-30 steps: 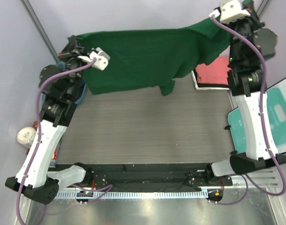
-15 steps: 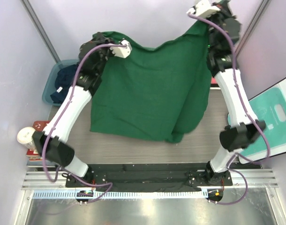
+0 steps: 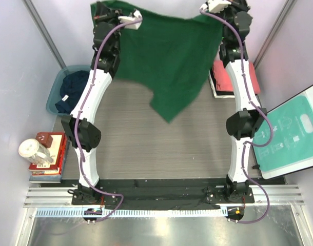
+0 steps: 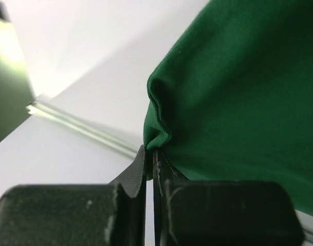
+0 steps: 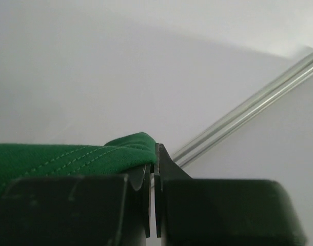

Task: Fold and stack the t-shirts
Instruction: Flatten out the tshirt, then fold the flattened tshirt in 1/3 of the way

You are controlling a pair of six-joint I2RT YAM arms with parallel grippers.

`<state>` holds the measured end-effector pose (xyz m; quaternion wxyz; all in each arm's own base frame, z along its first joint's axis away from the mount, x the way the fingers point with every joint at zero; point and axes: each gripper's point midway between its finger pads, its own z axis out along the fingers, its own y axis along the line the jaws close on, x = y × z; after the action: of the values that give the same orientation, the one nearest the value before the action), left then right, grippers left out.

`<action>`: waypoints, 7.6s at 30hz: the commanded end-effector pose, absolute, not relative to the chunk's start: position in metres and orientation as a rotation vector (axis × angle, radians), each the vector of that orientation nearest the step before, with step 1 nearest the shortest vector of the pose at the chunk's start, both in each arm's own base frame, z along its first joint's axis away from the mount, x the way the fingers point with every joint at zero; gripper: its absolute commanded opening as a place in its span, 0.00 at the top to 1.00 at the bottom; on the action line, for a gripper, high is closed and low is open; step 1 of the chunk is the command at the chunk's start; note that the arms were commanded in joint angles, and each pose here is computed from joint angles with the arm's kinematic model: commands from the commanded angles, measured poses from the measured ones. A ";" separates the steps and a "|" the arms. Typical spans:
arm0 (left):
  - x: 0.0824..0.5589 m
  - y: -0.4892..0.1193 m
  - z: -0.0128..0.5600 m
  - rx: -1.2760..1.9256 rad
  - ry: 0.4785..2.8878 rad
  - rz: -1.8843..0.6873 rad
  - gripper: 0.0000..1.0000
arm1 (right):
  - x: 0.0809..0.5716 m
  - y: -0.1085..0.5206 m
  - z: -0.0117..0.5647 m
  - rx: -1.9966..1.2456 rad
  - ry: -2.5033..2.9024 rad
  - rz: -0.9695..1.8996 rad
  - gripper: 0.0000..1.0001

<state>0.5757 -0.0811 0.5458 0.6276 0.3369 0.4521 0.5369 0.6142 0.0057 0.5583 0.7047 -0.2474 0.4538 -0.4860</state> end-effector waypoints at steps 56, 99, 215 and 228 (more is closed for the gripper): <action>0.219 -0.060 0.082 2.186 1.949 0.219 1.00 | 0.358 0.044 0.167 -1.778 1.921 -0.205 0.99; 0.320 -0.011 0.064 1.871 2.181 0.483 1.00 | 0.480 0.097 0.162 -1.584 1.700 -0.415 0.99; 0.354 -0.029 0.072 1.655 2.196 0.354 1.00 | 0.453 0.194 0.079 -1.702 2.050 0.119 0.79; 0.352 -0.028 0.072 1.660 2.194 0.360 1.00 | 0.418 0.198 0.071 -1.748 2.096 0.265 0.57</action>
<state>0.3469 -0.0249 0.0637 0.1637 0.5904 0.7808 0.1221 0.4302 0.1930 0.0616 0.1992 -0.6231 0.7526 0.0748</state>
